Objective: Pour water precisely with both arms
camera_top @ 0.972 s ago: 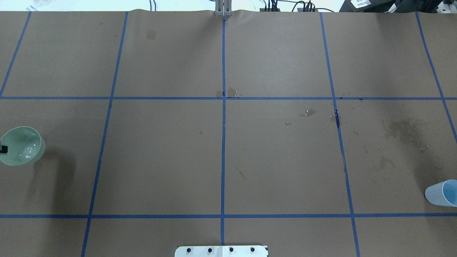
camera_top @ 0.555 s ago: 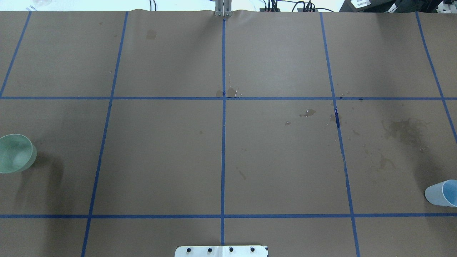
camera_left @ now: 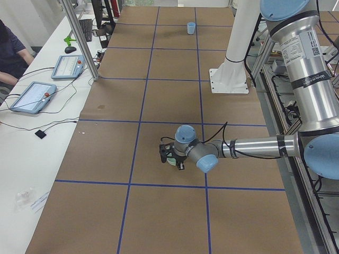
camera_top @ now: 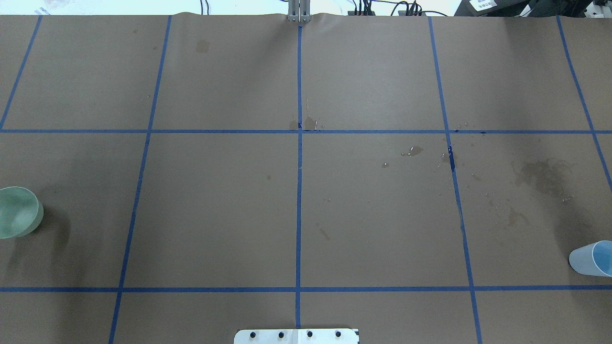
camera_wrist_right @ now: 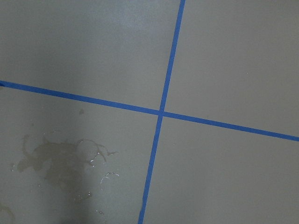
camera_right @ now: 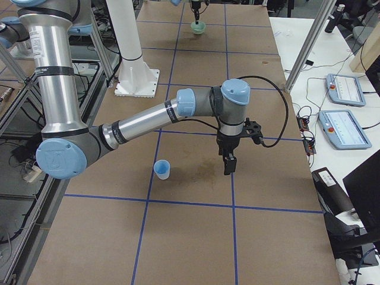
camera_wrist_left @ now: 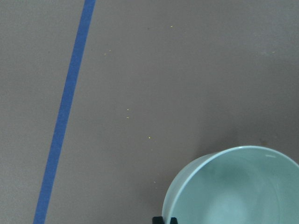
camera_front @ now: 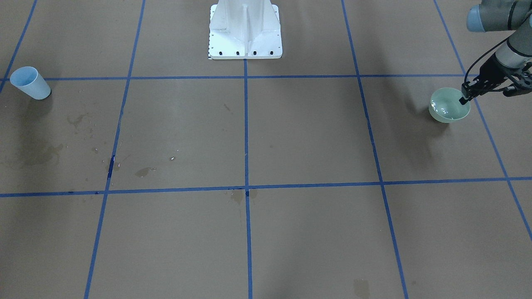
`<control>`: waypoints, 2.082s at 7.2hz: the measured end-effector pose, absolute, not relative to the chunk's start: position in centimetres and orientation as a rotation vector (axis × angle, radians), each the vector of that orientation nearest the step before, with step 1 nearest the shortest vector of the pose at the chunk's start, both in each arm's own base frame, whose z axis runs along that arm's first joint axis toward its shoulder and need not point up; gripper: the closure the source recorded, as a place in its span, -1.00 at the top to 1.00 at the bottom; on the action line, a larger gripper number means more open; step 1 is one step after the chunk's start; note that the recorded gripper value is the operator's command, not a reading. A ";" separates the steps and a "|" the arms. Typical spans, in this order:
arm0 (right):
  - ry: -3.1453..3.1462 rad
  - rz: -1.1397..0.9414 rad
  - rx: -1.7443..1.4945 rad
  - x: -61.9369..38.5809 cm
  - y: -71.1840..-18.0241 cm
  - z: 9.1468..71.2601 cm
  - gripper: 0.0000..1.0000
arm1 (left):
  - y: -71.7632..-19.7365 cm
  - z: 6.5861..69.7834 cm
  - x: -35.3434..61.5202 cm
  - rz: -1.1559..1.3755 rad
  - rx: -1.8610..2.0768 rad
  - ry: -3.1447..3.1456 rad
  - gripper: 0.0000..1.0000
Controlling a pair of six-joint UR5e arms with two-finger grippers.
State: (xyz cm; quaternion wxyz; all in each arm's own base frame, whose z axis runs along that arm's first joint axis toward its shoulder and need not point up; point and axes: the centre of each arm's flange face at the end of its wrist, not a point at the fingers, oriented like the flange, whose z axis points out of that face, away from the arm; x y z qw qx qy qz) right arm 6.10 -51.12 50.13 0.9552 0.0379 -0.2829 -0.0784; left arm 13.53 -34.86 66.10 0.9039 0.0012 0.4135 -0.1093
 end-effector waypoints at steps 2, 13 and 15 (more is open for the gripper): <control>-0.574 -0.159 0.078 6.1 -51.1 50.1 1.00 | -34.7 66.6 13.5 -0.224 -0.003 0.849 1.00; -0.677 -0.187 -0.030 7.8 -49.6 58.8 1.00 | -48.9 55.1 4.8 0.063 0.099 0.676 1.00; -0.682 -0.163 -0.014 7.7 -48.1 60.2 1.00 | -49.5 57.0 -0.3 0.095 0.096 0.655 1.00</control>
